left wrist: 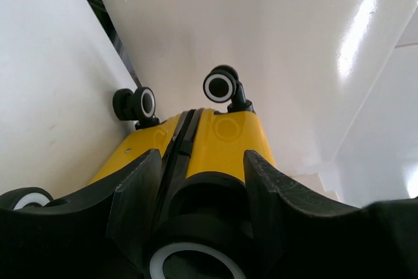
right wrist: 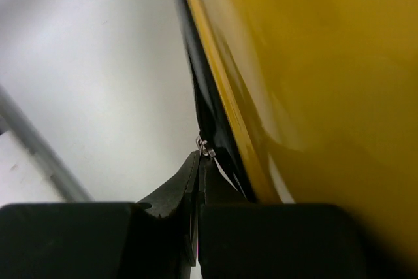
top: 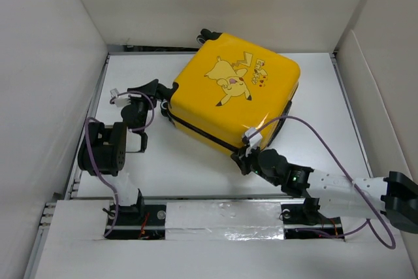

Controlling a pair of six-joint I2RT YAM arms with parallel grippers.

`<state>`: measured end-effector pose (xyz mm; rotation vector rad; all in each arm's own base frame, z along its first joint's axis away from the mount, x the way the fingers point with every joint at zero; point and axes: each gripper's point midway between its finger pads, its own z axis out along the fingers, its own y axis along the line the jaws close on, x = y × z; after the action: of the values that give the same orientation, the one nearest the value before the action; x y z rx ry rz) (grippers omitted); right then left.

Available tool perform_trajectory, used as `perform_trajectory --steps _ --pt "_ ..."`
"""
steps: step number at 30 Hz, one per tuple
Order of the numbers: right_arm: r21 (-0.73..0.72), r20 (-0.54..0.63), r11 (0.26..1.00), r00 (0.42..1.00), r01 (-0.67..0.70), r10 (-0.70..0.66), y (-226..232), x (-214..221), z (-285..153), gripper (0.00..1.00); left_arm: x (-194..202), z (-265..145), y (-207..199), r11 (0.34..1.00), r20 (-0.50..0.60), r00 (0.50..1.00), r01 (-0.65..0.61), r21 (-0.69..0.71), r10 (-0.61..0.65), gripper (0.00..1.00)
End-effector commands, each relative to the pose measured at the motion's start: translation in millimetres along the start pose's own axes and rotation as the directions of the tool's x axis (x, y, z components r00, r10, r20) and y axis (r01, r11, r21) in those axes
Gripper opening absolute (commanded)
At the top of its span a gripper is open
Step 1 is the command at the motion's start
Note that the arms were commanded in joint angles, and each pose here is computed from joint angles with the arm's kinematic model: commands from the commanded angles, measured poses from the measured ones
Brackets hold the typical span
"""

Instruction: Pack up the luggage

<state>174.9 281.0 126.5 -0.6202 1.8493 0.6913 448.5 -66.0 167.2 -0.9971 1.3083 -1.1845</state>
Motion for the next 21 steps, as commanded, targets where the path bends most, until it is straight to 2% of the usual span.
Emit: perform_trajectory --steps 1,6,7,8,9,10,13,14,16,17,19,21 --pt "-0.002 0.139 0.996 0.986 -0.094 0.094 12.0 -50.6 20.5 0.00 112.8 -85.5 -64.3 0.929 -0.353 0.916 -0.049 0.367 0.188 0.00" --pt "0.052 0.155 0.998 0.988 -0.033 0.025 0.9 -80.8 35.6 0.00 142.5 -112.9 -72.9 0.916 -0.396 0.874 -0.122 0.382 0.281 0.00" --pt "0.040 0.168 0.999 0.986 -0.018 0.011 2.0 -87.4 37.0 0.00 165.2 -126.7 -78.1 0.909 -0.445 0.844 -0.109 0.401 0.298 0.00" --pt "0.040 0.175 0.999 0.985 -0.014 0.007 -0.5 -90.2 37.8 0.00 173.1 -135.3 -89.4 0.888 -0.441 0.831 -0.128 0.442 0.339 0.00" --pt "0.028 0.178 1.000 0.984 -0.009 0.004 1.9 -91.6 37.8 0.00 182.9 -139.4 -84.9 0.899 -0.456 0.821 -0.146 0.413 0.343 0.00" --pt "0.010 0.172 1.000 0.985 0.005 -0.007 4.6 -89.1 37.6 0.00 208.6 -158.3 -93.9 0.889 -0.502 0.786 -0.126 0.440 0.361 0.00" --pt "-0.069 0.163 0.997 0.987 0.026 -0.015 17.3 -82.7 37.2 0.00 229.9 -178.2 -114.0 0.867 -0.497 0.767 -0.149 0.475 0.405 0.00" --pt "-0.092 0.148 0.995 0.989 0.030 -0.016 20.1 -74.2 37.6 0.00 246.6 -198.7 -128.3 0.857 -0.529 0.745 -0.111 0.503 0.407 0.00" --pt "-0.139 0.141 0.990 0.990 0.013 0.007 27.4 -66.2 38.8 0.00 263.7 -210.8 -146.3 0.839 -0.533 0.729 -0.103 0.535 0.430 0.00" --pt "-0.164 0.136 0.986 0.991 0.009 0.014 33.4 -60.5 37.7 0.00 280.6 -228.9 -152.5 0.833 -0.569 0.696 -0.077 0.548 0.438 0.00" --pt "-0.182 0.125 0.983 0.991 -0.019 0.042 36.0 -46.5 34.4 0.00 292.9 -232.4 -160.8 0.828 -0.570 0.684 -0.090 0.554 0.456 0.00" --pt "-0.170 0.106 0.985 0.993 -0.035 0.054 32.4 -33.2 28.3 0.00 294.9 -225.6 -150.6 0.845 -0.574 0.675 -0.142 0.516 0.464 0.01"
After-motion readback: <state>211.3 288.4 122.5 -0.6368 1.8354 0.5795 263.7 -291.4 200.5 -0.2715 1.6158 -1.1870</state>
